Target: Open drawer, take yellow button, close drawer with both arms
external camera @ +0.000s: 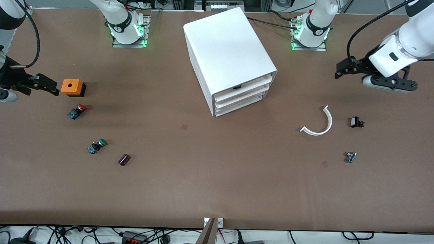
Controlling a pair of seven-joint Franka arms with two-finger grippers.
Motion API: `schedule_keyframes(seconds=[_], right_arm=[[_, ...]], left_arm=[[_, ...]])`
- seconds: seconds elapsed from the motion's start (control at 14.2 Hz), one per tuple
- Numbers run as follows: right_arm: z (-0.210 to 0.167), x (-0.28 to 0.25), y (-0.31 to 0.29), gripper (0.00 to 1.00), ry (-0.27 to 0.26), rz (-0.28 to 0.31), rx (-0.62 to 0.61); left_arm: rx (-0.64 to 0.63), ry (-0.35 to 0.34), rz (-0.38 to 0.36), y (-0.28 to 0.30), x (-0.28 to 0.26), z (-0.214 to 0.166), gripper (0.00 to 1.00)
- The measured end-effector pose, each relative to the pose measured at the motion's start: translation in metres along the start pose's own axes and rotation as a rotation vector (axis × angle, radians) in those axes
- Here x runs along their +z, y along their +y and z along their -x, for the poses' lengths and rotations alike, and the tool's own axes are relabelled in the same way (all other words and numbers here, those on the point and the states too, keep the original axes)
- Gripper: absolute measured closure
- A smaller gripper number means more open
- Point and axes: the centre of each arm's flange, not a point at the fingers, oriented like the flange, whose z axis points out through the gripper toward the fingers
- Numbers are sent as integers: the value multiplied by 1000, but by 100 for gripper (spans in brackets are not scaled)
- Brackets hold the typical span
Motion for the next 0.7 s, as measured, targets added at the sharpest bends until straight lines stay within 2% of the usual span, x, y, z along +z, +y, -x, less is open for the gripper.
schedule_keyframes(seconds=[0.21,0.42,0.56,0.7], right_arm=[[0,0,-1,0,1,0,-2],[-1,0,-21,0,4,0,-38],[-3,4,-44,0,-1,-1,-77],[-7,13,-67,0,-11,-1,-115]], left_arm=[[33,-185,147,24,30,4,0],[58,-341,310,38,84,-20,0],[147,-376,449,45,123,-45,0],[267,-344,610,48,157,-69,0]])
